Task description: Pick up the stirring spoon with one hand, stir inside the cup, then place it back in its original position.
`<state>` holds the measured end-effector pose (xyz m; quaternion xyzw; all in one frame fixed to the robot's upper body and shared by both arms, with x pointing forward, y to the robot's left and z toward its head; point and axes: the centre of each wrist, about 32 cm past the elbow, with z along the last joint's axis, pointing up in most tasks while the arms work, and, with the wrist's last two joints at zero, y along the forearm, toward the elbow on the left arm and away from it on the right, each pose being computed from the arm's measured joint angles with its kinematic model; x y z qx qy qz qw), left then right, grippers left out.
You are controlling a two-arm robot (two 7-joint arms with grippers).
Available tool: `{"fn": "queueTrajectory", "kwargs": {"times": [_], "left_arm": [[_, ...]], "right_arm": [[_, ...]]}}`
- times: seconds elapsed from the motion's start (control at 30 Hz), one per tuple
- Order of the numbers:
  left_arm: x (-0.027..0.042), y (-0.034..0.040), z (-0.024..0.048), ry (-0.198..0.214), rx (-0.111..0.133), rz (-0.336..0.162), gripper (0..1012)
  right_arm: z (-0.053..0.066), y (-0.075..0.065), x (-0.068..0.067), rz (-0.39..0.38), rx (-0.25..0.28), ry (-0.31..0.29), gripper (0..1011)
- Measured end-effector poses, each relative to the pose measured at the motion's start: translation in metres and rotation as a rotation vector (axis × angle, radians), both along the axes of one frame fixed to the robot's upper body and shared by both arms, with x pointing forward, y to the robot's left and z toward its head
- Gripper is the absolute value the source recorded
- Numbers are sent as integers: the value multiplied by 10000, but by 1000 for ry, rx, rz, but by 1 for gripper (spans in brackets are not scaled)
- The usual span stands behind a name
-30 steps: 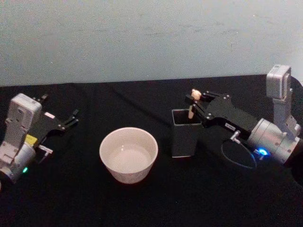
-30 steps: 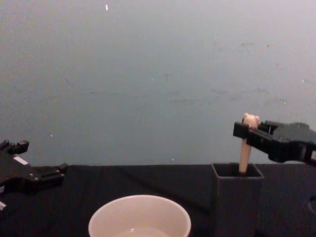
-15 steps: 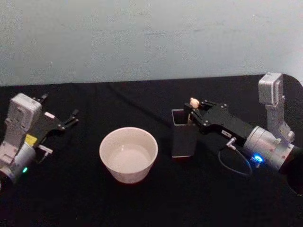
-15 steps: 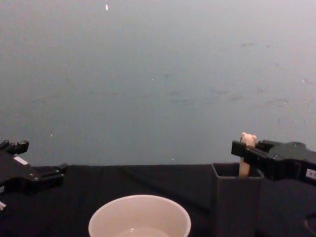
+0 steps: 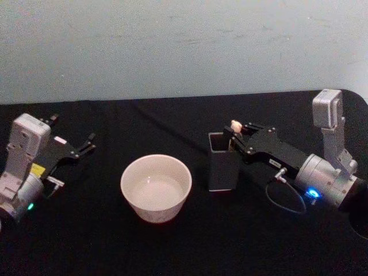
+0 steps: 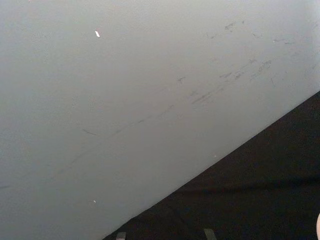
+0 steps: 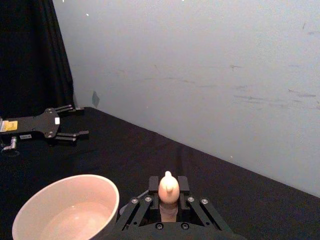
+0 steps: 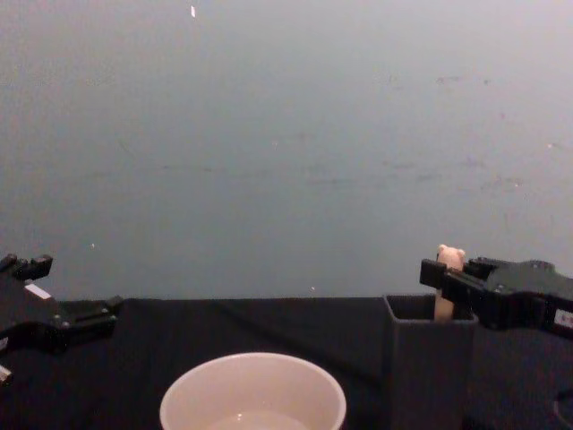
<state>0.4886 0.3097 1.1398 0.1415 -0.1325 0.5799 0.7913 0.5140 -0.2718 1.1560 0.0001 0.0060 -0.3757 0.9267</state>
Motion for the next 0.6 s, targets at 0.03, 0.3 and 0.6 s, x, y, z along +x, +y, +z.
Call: {"fn": "queueTrajectory", "kwargs": {"times": [0.03,0.3,0.6], "left_arm": [[0,0,0,0,0,0,1001],[0,0,0,0,0,0,1001],[0,0,0,0,0,0,1001]], "right_arm": [[0,0,0,0,0,0,227],[4,0,2,2,2,-1,469],[7,0,3,3,3,-2,761]]}}
